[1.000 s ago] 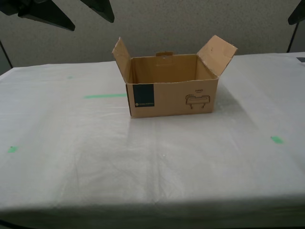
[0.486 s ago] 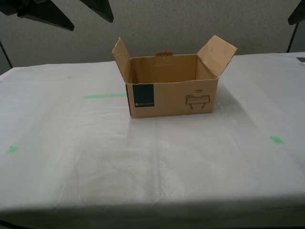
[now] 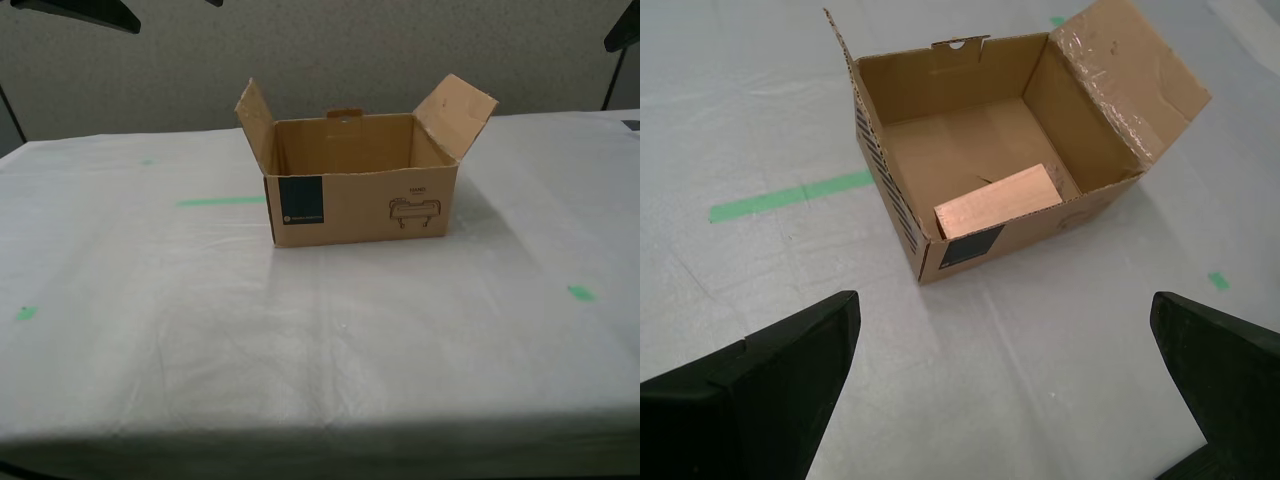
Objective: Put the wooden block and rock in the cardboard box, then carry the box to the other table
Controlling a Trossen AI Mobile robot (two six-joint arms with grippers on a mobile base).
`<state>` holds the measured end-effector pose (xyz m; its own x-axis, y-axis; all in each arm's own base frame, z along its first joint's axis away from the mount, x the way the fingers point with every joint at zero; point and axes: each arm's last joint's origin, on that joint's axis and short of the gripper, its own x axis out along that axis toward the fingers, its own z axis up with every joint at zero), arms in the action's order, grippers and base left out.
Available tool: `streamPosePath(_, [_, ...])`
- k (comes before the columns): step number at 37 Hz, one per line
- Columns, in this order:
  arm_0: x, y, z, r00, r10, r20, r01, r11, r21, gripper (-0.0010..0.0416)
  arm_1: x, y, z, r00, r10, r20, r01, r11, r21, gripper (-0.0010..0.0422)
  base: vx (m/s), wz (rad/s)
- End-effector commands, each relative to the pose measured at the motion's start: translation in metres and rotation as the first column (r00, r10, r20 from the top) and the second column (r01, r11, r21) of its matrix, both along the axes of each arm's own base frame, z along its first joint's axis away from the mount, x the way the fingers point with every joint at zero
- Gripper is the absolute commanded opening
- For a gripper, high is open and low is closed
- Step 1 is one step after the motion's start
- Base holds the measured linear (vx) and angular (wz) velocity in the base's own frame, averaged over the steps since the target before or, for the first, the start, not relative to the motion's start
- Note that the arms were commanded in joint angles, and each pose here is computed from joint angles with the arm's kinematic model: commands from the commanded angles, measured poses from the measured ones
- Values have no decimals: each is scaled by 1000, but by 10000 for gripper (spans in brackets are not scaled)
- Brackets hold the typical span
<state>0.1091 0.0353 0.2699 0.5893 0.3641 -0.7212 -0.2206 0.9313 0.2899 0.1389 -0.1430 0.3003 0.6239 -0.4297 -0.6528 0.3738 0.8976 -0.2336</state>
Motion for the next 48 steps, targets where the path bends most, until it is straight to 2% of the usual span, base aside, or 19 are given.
streamPosePath(1, [0,0,0,1000,-2,3,2,1000,-2,388,0,0,0,1000,2,0,-2,1000,-2,398,0,0])
streamPosePath(48, [0,0,0,1000,-2,3,2,1000,-2,388,1,-1,-1,1000,1,-3,-1,1000,2,398,0,0])
